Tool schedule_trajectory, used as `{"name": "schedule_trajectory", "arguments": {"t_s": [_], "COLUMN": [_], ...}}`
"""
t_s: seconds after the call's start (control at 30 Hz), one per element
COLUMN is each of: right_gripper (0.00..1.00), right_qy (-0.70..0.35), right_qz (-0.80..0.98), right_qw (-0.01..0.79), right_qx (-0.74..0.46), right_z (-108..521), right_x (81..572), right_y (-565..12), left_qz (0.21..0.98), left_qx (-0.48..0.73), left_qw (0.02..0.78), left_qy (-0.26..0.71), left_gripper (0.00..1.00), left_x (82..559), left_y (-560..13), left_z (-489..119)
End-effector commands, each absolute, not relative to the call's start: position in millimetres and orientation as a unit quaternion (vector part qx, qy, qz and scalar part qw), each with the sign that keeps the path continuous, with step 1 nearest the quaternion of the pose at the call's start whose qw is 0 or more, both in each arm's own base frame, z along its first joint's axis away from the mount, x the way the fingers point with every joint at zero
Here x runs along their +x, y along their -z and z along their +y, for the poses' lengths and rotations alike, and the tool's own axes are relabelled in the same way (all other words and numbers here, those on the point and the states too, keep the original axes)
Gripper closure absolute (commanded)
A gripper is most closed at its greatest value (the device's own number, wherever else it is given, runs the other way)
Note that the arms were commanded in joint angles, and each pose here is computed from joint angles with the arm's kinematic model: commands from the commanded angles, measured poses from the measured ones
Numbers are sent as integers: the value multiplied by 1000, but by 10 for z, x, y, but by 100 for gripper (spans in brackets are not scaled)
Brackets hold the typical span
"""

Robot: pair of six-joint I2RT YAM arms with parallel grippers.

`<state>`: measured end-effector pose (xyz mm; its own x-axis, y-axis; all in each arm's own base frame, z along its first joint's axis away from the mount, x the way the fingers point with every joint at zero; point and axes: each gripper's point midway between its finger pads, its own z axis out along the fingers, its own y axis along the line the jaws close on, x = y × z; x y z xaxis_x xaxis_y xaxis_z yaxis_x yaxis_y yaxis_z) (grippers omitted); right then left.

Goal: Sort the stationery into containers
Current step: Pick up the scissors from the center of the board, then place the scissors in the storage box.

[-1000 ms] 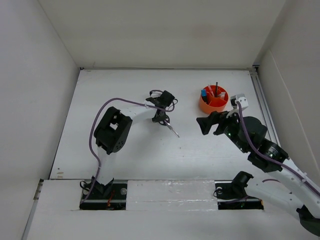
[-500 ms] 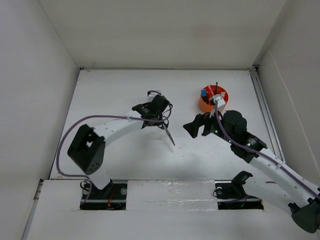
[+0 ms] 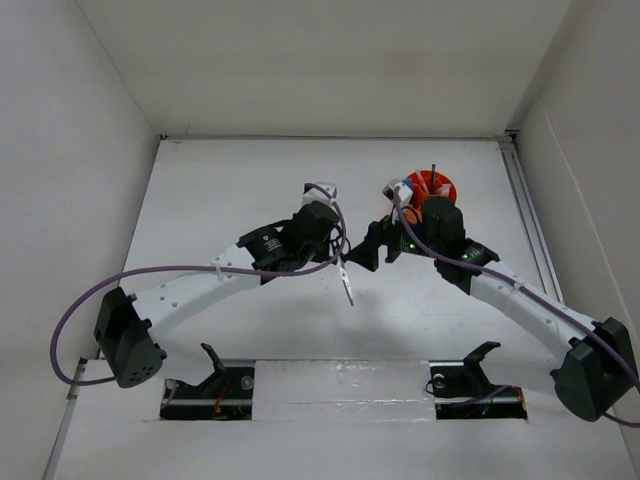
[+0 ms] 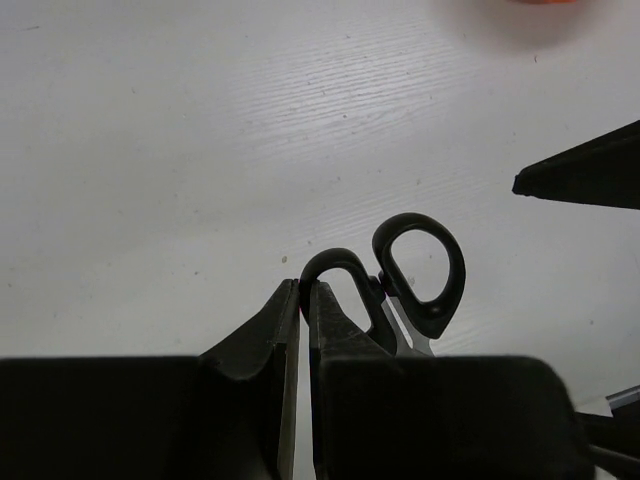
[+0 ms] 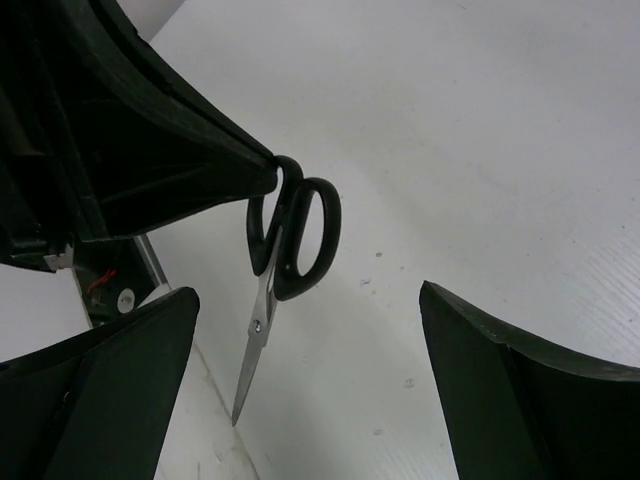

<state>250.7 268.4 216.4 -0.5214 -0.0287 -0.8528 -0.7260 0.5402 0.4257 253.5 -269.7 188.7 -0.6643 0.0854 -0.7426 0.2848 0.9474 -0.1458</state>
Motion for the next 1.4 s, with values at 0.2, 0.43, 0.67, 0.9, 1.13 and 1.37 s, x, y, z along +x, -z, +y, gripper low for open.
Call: {"name": "schedule_trajectory", "arguments": {"t_s": [0.2,0.43,0.67,0.9,1.13,1.37], "right_gripper": [4,10,26,85,100,100], "right_qy": [-487,-530,-561,-568,-541,-396], "right_qz": [701,684,672,672,678,724], "right_qw": [433,403,375,363,403,503], "right_qx": [-288,-297,-306,-306,-292,-255], "right_z": [2963,3184,3392,3478,3401,2805], "right_x": [2506,2392,2289,2265,2464,3287], "right_y": [-2509,-2443,-2412,-2373,-2480,-2496], "left_qz": [880,871,865,861,870,877], "left_qx": [102,113,109,102,65,-7], "left_qw": [434,440,449,460,464,474], "left_qy": [163,185,195,194,154,80], "left_gripper": [100,100,100,100,39,0], "left_x": [2465,2441,2421,2430,2486,2456], "left_y": [-2238,-2313,-2392,-2458,-2431,-2533], "left_z": [-2577,-2631,-2605,-2560,-2392,-1924]}}
